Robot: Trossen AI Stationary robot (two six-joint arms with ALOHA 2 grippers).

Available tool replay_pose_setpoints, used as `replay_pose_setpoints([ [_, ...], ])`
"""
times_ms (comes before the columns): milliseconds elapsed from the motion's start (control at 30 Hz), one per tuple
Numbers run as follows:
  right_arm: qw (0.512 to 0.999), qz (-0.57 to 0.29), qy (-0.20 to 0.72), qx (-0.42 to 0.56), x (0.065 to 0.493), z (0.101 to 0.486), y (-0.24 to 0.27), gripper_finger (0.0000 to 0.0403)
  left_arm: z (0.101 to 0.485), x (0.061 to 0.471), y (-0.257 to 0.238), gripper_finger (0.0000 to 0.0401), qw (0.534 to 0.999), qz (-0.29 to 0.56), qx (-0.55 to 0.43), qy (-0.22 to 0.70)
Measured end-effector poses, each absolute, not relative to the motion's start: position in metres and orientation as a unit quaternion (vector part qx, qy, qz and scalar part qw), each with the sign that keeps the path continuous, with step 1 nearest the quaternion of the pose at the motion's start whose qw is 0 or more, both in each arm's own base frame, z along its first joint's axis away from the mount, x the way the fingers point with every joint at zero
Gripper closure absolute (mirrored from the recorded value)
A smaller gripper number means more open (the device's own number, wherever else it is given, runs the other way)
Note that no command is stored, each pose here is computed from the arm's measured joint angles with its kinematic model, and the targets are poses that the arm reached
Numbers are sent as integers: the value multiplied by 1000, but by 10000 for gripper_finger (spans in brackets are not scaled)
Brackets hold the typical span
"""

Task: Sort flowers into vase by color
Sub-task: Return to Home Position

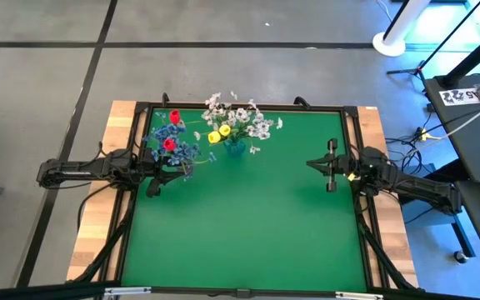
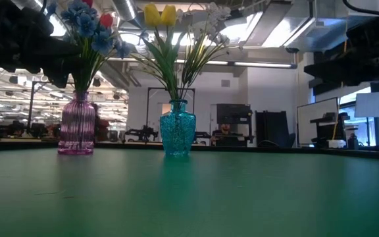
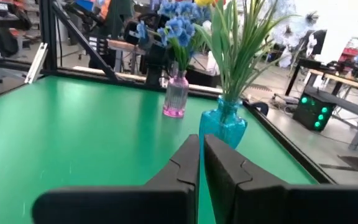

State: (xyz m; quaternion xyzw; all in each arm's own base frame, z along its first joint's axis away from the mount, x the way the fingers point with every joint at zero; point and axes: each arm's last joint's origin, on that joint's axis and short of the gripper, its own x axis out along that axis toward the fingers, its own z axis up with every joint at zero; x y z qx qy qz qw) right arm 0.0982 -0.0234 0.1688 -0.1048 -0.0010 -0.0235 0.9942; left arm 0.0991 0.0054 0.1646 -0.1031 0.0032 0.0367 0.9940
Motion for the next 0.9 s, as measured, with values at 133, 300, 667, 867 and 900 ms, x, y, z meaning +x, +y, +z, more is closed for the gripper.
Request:
replay_pose_setpoints([
  [133,994,-23,2,-104,98,168,-23,379,165,99,5,236,994,37,-103,3],
  [300,994,-26,-1,-105,97,169,-23,379,165,99,5,236,994,37,-103,3],
  [667,991,-48,-43,-116,94,175,-23,379,165,99,6,236,994,40,-103,2],
  [867,992,-40,-34,-113,94,173,-22,379,165,99,6,236,994,41,-103,2],
  [900,992,-38,-32,-112,94,173,-21,379,165,99,6,236,994,41,-103,2],
])
